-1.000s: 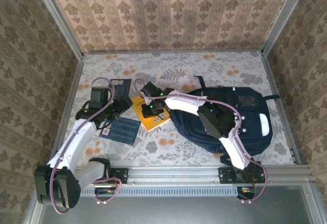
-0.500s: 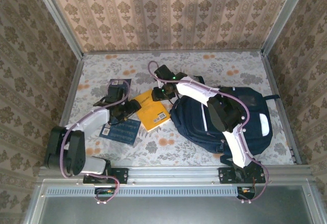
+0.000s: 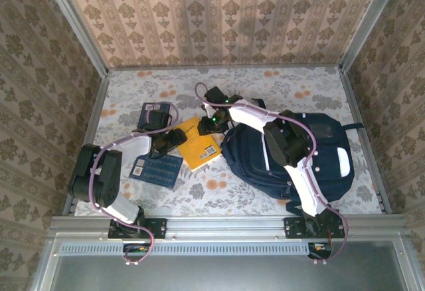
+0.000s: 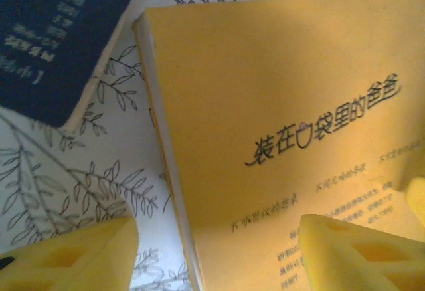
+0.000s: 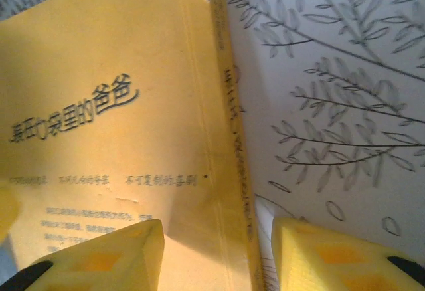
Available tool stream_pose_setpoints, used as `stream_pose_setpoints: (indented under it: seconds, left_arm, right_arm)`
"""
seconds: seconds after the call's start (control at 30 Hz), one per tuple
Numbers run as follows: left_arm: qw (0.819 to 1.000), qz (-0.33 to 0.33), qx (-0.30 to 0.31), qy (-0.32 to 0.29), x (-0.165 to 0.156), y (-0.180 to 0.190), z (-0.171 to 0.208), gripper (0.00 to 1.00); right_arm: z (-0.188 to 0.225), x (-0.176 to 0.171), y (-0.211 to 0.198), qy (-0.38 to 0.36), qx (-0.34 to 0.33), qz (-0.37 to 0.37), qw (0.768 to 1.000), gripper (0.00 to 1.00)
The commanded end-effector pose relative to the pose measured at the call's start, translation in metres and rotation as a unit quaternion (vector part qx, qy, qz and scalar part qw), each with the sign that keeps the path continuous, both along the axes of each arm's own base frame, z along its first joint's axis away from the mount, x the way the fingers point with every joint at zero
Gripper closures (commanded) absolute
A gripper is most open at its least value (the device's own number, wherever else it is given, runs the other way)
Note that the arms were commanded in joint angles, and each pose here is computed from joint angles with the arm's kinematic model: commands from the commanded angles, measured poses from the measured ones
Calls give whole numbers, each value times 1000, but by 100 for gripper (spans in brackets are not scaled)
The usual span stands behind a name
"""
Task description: Pack the student bag
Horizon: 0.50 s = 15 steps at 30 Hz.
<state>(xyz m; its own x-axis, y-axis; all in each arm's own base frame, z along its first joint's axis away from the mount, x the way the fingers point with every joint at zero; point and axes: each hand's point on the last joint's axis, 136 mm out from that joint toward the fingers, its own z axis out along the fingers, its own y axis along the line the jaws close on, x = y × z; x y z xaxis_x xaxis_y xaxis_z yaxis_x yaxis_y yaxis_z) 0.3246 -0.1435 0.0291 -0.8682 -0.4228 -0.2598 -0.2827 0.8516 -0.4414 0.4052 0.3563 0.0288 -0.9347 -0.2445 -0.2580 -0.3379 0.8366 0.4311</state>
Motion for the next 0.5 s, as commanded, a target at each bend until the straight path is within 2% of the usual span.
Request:
stream_pose_setpoints:
  seconds: [0.0,0.27,0.47]
  left_arm:
    - [999,-22,-28,-7,9,-16,-3,37]
    - [997,-32,-73,4,9,-32,-14,48]
    - [996,-34,-79,7,7,-34,-14,53]
  right_arm:
    - [-10,-31,20,73,49,44,995,53]
    - [16,-52,41,135,151,60,977,55]
    - [50,-39,39,136,248,15,959,57]
